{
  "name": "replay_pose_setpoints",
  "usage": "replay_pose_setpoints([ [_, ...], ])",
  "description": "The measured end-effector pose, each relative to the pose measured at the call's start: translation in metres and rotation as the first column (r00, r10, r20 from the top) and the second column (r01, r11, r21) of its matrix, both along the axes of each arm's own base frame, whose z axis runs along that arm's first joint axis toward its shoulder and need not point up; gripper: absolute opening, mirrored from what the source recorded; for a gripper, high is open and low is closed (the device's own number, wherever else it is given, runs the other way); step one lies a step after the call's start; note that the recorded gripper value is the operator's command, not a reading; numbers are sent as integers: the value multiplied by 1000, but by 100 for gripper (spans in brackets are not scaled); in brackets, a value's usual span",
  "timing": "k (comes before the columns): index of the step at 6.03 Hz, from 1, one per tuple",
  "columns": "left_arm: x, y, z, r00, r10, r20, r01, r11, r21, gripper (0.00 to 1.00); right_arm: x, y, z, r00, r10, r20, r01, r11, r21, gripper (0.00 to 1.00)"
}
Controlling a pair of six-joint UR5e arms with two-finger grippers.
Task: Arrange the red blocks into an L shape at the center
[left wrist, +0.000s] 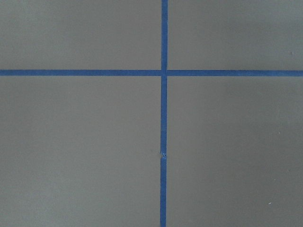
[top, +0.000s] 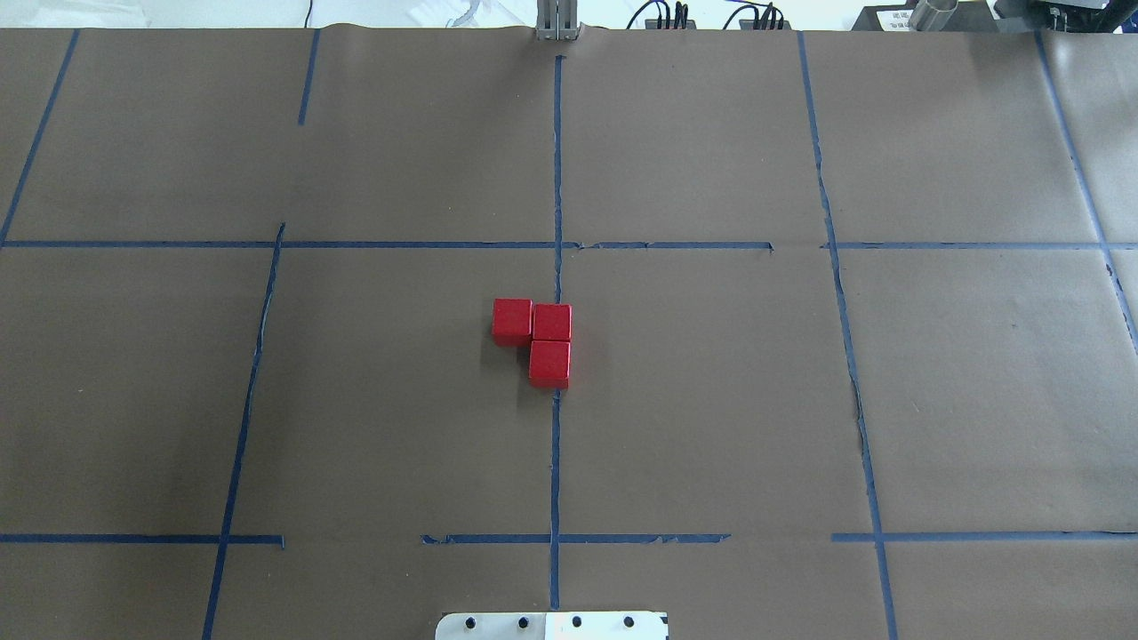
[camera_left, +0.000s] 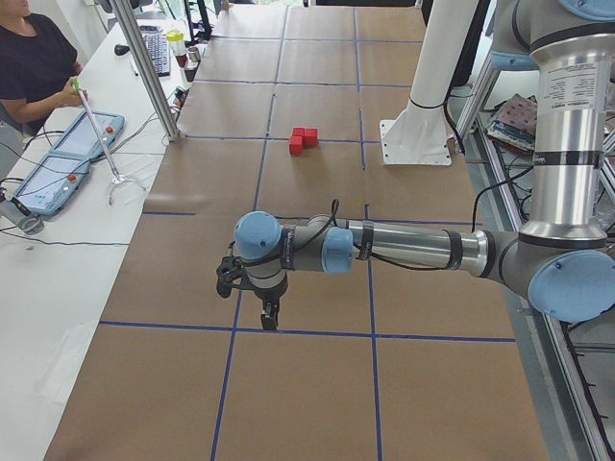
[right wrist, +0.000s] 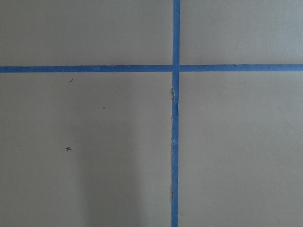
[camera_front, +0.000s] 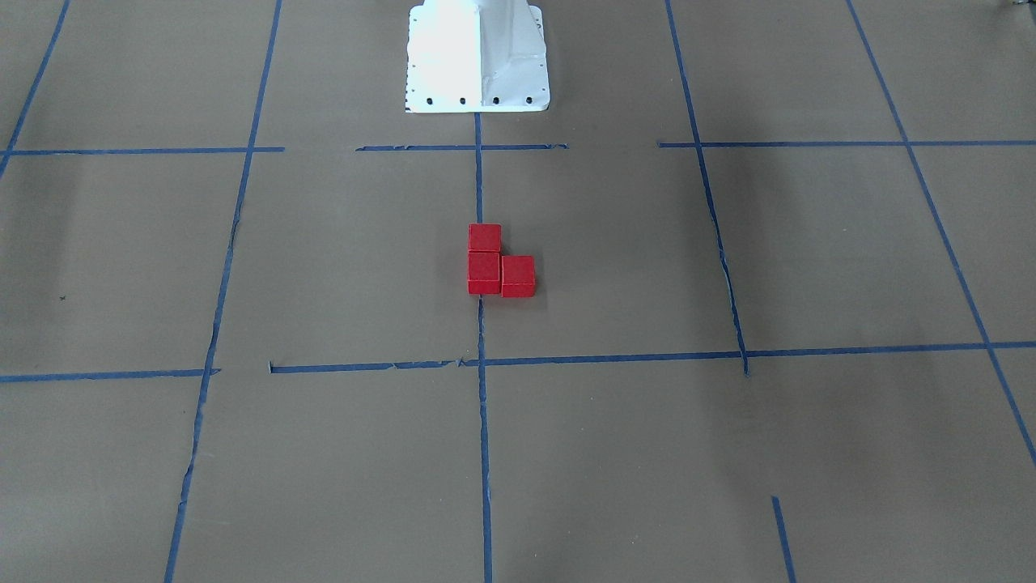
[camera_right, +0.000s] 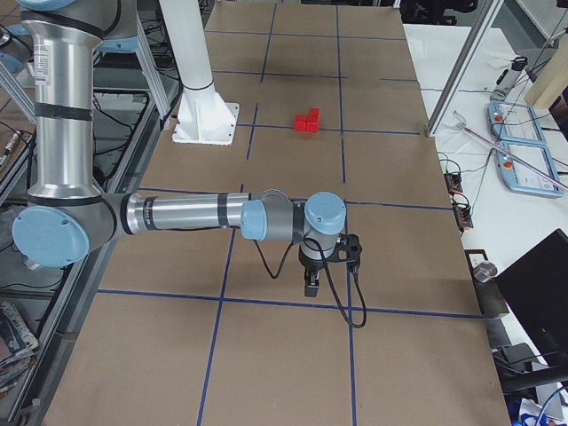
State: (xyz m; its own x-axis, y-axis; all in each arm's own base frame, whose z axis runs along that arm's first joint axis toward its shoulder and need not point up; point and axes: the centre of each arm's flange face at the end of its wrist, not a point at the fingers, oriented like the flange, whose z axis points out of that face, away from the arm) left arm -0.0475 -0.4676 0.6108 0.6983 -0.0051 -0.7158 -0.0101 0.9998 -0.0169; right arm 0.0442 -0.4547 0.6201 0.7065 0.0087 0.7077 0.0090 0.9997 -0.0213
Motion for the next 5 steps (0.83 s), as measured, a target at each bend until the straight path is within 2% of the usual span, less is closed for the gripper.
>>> replay_pose_setpoints([
  [2, 6, 3, -2, 1000, 26, 17, -26, 1000, -3, 100, 3, 20, -2, 1000, 4, -3, -4, 1000, 2, 100],
  [5, 8, 17, 14, 995, 99, 21, -100, 995, 22, 100, 4, 24, 3, 1000, 3, -7, -3, 1000, -9, 100],
])
